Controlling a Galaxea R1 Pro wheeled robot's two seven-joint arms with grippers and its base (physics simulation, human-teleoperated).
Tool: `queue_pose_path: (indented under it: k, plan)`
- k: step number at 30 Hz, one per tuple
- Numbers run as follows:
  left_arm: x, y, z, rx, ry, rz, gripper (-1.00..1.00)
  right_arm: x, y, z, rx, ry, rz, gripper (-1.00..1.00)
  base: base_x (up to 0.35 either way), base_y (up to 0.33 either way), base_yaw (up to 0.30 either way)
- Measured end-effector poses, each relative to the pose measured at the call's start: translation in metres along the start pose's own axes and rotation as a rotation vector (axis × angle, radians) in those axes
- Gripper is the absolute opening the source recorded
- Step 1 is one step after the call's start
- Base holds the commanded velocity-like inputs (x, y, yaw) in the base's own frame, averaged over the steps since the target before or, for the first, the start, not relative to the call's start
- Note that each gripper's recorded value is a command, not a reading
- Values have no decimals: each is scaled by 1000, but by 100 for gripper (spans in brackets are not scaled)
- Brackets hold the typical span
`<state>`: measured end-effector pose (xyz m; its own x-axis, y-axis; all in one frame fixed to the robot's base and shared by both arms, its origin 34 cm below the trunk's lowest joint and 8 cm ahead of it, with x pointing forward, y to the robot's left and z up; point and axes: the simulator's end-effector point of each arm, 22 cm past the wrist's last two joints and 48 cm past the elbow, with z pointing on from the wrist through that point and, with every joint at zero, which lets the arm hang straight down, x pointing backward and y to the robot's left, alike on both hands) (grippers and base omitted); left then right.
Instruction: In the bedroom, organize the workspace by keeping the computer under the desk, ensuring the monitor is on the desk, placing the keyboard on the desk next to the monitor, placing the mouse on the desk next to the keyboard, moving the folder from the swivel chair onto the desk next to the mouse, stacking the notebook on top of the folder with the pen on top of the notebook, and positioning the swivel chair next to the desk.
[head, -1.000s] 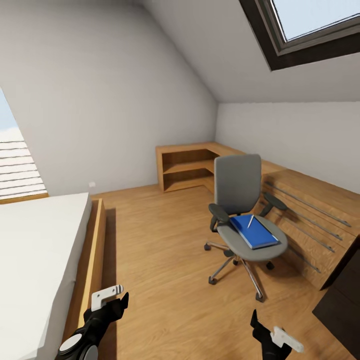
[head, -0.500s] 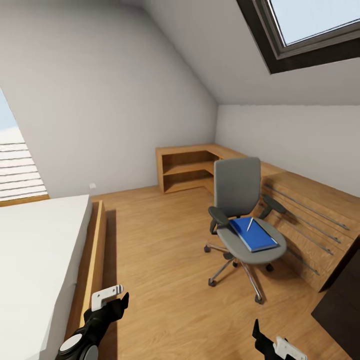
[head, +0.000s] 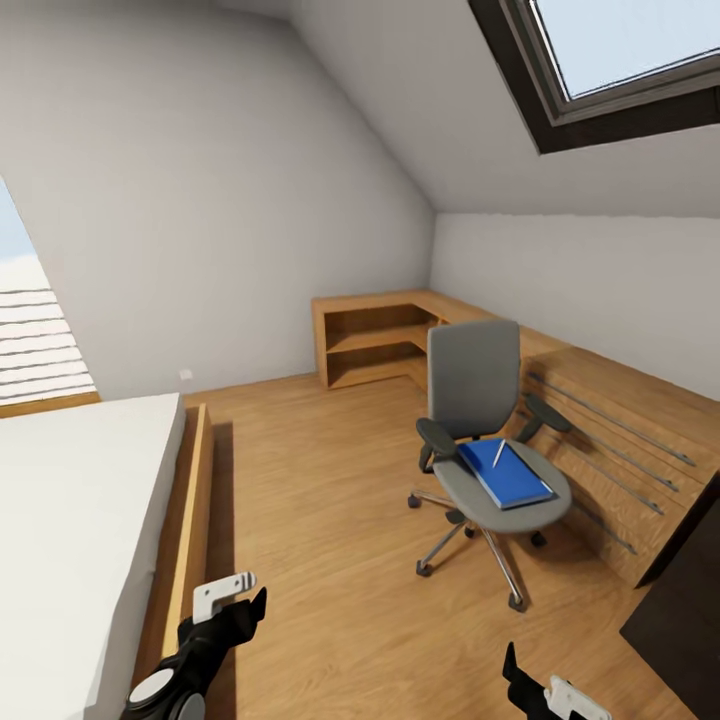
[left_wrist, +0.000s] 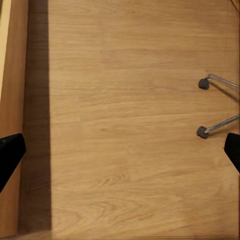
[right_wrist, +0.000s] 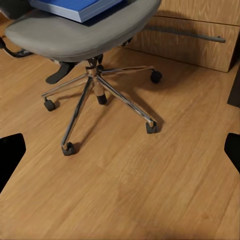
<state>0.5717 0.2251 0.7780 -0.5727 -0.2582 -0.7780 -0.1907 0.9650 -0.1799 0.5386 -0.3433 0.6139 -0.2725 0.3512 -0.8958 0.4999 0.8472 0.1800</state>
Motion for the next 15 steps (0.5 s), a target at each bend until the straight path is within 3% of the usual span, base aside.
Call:
queue_pose_path:
  k: [7,15]
  plan:
    - [-8,-3,-7,4,1,4,100,-10,2,-4,0,1,0,100,0,0,0]
    - [-9,-4,-7,4,3,4,100,-11,2,-5,0,2,0,100,0,0,-176]
